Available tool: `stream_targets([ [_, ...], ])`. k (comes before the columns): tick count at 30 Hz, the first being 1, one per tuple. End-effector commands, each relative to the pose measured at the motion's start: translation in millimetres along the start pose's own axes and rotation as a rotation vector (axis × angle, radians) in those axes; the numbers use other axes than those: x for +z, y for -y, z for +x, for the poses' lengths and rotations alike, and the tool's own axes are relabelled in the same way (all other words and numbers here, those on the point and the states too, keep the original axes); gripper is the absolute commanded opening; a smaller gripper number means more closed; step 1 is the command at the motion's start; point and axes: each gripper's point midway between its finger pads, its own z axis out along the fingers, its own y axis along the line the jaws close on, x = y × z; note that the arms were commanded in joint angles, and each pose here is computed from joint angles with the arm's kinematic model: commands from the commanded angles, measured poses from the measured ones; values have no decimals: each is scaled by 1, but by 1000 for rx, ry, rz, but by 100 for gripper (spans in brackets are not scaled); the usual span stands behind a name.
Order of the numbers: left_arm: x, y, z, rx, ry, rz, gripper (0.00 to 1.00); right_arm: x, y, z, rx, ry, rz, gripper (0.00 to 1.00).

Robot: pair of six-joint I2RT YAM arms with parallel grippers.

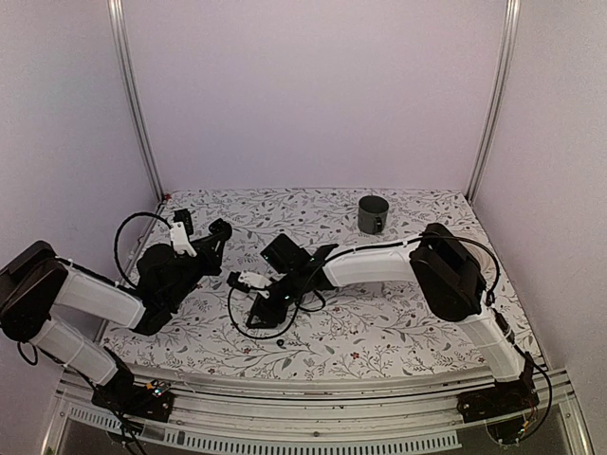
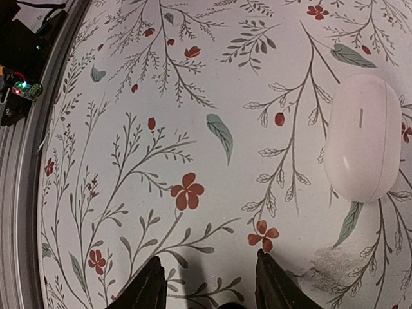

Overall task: Insert the wireless bluetooth earbuds into the charging case
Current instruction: Adjust the left earbud at the center of the board.

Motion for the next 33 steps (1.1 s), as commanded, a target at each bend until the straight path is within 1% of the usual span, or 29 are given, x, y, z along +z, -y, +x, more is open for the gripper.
stream_targets([
  [1, 4, 3, -13, -14, 31, 10, 0, -1, -15, 30, 67, -88, -48, 48],
  [5, 4, 2, -12, -15, 28, 11, 0, -8, -18, 39, 95, -90, -42, 48],
  [6, 4, 2, -10, -17, 26, 12, 0, -19, -21, 28, 86, -67, -35, 48],
  [7, 5, 3, -11, -19, 26, 16, 0, -23, -22, 27, 88, -61, -32, 48],
  [12, 7, 5, -10, -23, 26, 26, 0, -30, -25, 30, 107, -49, -22, 48],
  [16, 8, 7, -10, -24, 25, 33, 0, -33, -25, 34, 115, -33, 1, 45],
  [22, 9, 8, -9, -26, 23, 41, 0, -38, -7, 36, 122, -2, 128, 42],
  [27, 8, 8, -11, -22, 26, 40, 0, -50, -9, 27, 102, 43, 212, 41],
  [33, 9, 8, -10, -22, 25, 40, 0, -57, -14, 27, 83, 78, 290, 39],
])
